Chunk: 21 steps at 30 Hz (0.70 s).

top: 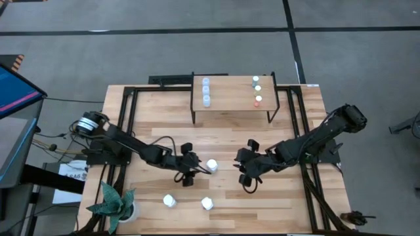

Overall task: Pick and place medicine bottles onto shelf by color
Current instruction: Put the top white big pill bottle on the shelf

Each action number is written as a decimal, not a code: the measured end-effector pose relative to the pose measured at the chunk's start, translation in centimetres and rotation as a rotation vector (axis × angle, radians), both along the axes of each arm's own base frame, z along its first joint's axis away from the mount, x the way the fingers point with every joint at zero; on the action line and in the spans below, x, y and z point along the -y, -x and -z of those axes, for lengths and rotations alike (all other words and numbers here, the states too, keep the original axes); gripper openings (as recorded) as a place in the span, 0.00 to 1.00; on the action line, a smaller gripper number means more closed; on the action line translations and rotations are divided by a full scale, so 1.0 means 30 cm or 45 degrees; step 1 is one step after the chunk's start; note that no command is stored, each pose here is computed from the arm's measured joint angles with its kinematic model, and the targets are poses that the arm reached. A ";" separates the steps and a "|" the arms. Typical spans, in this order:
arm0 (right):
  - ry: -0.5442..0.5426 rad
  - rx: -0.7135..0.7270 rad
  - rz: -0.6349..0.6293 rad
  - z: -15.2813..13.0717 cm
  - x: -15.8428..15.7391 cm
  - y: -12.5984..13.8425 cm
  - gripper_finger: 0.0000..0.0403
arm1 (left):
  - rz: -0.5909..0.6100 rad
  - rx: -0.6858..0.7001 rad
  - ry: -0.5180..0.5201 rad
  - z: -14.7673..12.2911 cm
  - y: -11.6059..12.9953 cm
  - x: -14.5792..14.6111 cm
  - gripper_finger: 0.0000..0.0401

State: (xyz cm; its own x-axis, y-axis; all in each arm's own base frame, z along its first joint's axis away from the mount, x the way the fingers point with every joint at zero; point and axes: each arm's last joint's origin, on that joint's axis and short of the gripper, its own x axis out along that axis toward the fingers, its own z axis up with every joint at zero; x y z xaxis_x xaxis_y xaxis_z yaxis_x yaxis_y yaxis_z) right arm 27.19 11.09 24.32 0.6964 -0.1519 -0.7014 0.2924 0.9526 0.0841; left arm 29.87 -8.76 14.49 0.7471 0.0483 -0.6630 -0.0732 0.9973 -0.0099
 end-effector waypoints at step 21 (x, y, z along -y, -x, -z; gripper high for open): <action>-0.064 -0.112 -0.029 0.017 -0.001 0.019 0.31 | -0.022 0.118 -0.072 0.053 -0.301 0.008 0.42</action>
